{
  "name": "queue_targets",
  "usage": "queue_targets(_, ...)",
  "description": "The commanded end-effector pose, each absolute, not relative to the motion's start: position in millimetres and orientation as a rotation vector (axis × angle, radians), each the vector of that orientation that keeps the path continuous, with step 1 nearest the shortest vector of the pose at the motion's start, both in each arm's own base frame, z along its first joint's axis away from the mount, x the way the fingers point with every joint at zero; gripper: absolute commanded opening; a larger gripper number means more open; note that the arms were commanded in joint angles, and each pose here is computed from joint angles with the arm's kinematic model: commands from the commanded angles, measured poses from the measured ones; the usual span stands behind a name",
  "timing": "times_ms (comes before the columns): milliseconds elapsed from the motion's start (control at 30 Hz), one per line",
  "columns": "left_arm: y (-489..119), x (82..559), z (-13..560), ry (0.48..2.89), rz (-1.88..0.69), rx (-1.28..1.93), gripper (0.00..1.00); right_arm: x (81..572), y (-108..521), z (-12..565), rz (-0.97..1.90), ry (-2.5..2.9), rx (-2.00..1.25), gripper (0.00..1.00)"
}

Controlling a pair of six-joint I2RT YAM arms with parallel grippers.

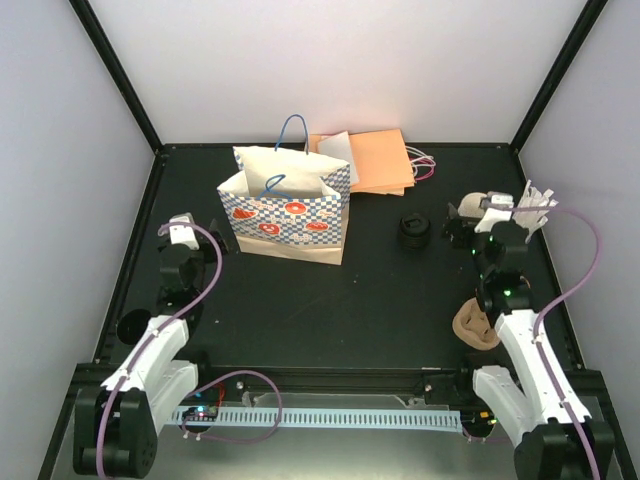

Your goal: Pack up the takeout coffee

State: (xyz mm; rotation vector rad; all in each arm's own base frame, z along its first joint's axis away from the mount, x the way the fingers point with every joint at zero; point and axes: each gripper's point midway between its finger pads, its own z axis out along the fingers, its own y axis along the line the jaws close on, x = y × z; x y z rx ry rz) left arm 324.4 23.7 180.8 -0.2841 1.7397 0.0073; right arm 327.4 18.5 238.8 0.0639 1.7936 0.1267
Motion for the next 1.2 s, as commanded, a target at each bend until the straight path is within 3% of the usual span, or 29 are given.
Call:
queue_targets(0,28.1,325.3,203.3,1.7,-0.033,-0.364,0.99,314.7,2.6,222.5,0.137,2.014,0.336,1.0)
queue_targets(133,30.8,322.5,205.8,1.696,-0.055,-0.417,0.99,322.3,13.7,230.2,0.174,2.123,0.293,1.0)
queue_targets(367,29.2,318.0,208.4,1.688,-0.101,-0.455,0.99,348.7,-8.0,203.3,-0.031,2.394,0.442,1.0)
queue_targets(400,29.1,317.8,208.7,1.688,-0.1,-0.453,0.99,352.0,-9.7,200.0,-0.056,2.43,0.452,0.96)
queue_targets(500,28.8,317.4,211.4,1.686,-0.096,-0.443,0.99,360.2,-13.2,186.3,-0.114,2.505,0.469,0.7)
queue_targets(600,27.9,317.5,212.5,1.687,-0.099,-0.437,0.99,366.2,-16.0,179.0,-0.149,2.535,0.487,0.54)
queue_targets(833,26.7,318.7,210.9,1.689,-0.105,-0.433,0.99,372.3,-27.5,158.0,-0.282,2.623,0.531,0.5)
queue_targets(1167,27.4,318.8,210.5,1.69,-0.092,-0.425,0.99,396.5,-24.2,143.0,-0.297,2.674,0.463,0.37)
